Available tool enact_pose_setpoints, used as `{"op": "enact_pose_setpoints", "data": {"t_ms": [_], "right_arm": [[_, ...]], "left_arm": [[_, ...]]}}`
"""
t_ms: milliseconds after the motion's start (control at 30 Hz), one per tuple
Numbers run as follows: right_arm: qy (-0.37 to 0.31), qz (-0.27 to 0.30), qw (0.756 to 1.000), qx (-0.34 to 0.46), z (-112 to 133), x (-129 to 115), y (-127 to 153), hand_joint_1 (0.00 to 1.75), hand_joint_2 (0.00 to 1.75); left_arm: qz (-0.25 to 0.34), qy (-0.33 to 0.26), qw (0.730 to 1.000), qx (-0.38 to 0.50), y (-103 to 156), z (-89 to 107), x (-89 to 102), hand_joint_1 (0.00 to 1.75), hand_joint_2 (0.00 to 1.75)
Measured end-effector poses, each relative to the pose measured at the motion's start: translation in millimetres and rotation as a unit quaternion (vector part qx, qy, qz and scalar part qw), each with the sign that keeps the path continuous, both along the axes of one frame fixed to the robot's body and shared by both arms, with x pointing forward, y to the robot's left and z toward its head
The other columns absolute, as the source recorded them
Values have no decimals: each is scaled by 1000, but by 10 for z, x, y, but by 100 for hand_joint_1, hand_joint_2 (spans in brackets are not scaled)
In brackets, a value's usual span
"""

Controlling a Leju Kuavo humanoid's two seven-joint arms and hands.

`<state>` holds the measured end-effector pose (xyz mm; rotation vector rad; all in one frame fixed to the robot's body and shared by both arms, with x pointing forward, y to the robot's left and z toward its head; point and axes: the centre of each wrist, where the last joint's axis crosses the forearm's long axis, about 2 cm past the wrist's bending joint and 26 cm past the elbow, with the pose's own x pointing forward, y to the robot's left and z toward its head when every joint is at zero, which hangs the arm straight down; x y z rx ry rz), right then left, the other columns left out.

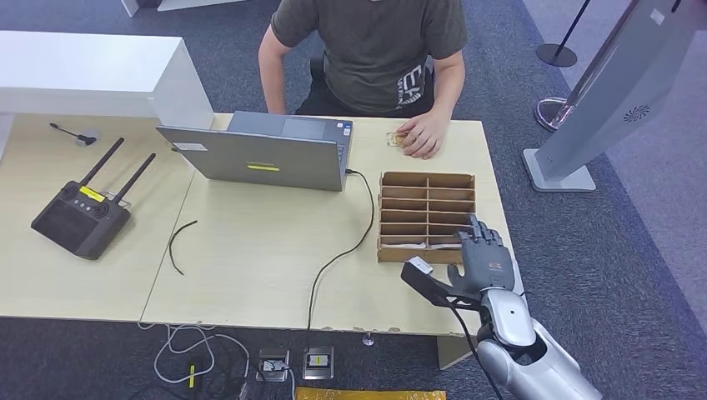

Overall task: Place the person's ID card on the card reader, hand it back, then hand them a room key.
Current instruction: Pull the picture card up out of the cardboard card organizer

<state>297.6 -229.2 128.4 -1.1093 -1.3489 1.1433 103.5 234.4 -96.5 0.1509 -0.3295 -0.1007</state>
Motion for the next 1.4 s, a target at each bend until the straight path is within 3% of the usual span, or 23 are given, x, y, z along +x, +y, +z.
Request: {"op": "enact_pose_setpoints", "data": {"t_ms": [1067,1167,1400], "right_arm": [[-12,-26,1000,-6,-42,-8,-24,175,175],[-40,-31,998,-33,104,32,-9,175,175],[-143,-26,988,-49,819,174,25,175,175]], "left_arm": [[-13,-2,1000,4,0,-2,-10,0,0],[-19,-4,1000,6,0,-2,-12,0,0],[-29,-7,1000,8,-8,0,-8,0,0]]}}
